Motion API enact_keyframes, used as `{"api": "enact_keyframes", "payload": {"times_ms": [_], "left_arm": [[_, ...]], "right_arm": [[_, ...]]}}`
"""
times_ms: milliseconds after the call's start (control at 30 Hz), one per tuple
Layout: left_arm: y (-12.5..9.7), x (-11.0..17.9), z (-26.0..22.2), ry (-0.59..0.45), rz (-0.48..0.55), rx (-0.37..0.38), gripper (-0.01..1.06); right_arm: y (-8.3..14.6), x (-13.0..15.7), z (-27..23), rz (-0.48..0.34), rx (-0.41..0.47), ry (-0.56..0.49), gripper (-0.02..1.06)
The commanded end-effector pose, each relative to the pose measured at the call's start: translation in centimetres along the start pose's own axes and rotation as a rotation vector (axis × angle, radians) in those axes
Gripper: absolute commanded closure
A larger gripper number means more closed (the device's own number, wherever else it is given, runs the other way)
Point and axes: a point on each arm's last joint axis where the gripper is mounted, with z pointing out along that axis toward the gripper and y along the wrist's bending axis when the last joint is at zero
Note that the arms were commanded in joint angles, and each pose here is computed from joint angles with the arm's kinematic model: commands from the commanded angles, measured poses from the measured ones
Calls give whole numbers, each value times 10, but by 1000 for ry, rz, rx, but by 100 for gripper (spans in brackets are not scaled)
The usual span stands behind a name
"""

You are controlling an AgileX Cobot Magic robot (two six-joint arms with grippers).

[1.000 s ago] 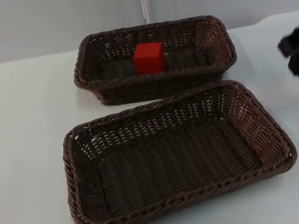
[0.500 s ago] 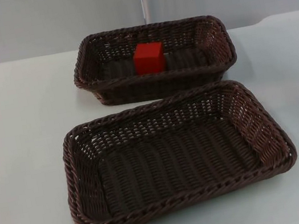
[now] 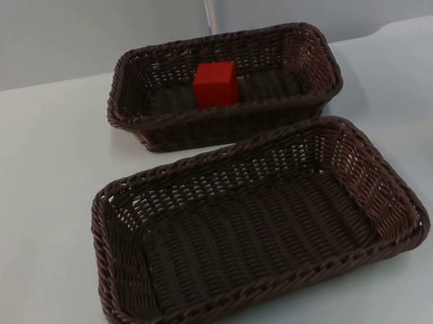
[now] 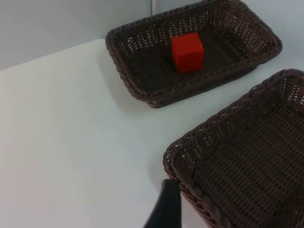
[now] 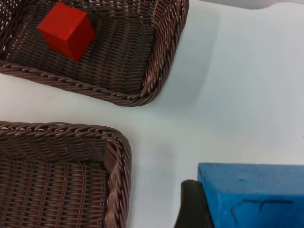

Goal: Pick up one cube with the left hand and place it into the upper basket. Pick up one cube with the right hand and place it into the lower basket.

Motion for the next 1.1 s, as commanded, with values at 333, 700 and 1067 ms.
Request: {"api": "enact_keyframes", "payload": {"times_ms": [333, 700, 1067], "left_arm": [[-1, 1, -1, -1, -1, 3, 31], [-1, 1, -1, -1, -1, 3, 31], [-1, 1, -1, -1, -1, 3, 31]], "right_arm": [[2, -2, -4, -18, -3, -16, 105], [24, 0, -5, -107, -60, -9, 105], [70, 6, -11, -221, -173, -15, 105]]}}
